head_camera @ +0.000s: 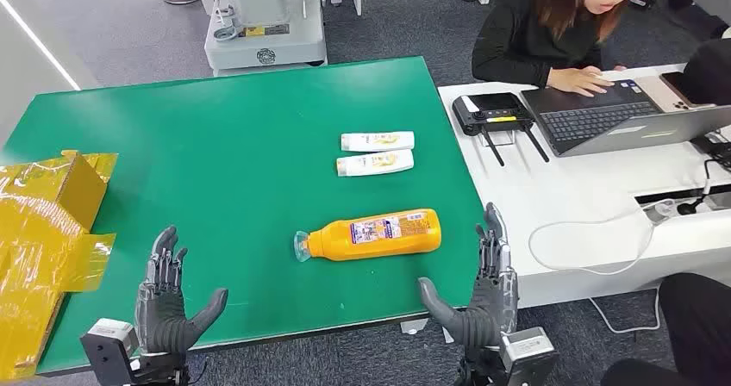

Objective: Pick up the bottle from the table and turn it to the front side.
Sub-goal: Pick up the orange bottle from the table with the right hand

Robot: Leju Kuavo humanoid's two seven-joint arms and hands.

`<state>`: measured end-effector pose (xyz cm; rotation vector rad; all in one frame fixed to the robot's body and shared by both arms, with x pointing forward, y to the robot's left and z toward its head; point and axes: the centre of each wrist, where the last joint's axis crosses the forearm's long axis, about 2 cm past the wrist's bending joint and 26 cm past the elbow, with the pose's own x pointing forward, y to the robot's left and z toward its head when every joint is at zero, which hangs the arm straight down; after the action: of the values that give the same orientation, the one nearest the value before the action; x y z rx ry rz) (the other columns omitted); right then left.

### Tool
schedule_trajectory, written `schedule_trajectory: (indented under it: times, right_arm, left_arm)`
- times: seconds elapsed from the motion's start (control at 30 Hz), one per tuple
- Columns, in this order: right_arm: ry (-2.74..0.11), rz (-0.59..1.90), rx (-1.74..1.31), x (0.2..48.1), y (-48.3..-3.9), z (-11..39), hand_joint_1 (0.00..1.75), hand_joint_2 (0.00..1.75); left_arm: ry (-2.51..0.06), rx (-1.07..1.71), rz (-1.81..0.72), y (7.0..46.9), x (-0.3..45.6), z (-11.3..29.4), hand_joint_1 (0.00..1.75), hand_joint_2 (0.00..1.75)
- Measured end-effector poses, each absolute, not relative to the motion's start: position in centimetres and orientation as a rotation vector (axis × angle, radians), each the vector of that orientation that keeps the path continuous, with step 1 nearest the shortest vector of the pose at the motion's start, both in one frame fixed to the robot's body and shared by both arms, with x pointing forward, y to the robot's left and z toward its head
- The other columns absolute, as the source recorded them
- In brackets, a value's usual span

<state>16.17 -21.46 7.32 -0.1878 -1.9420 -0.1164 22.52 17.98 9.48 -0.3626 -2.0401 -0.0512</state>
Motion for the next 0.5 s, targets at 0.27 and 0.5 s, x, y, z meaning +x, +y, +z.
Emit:
schedule_trajectory:
  times: [0.27, 0.5]
  right_arm:
    - [-1.920, -0.110, -0.206, 15.3, -21.8, 6.9, 0.00, 1.75]
    - [-1.900, -0.123, -0.241, 14.0, -22.4, 6.5, 0.00, 1.75]
  left_arm:
    - [-2.026, -0.368, -0.055, 17.8, 22.2, 9.3, 0.00, 1.75]
    - [-2.013, -0.379, -0.049, 17.3, 21.7, 9.1, 0.00, 1.75]
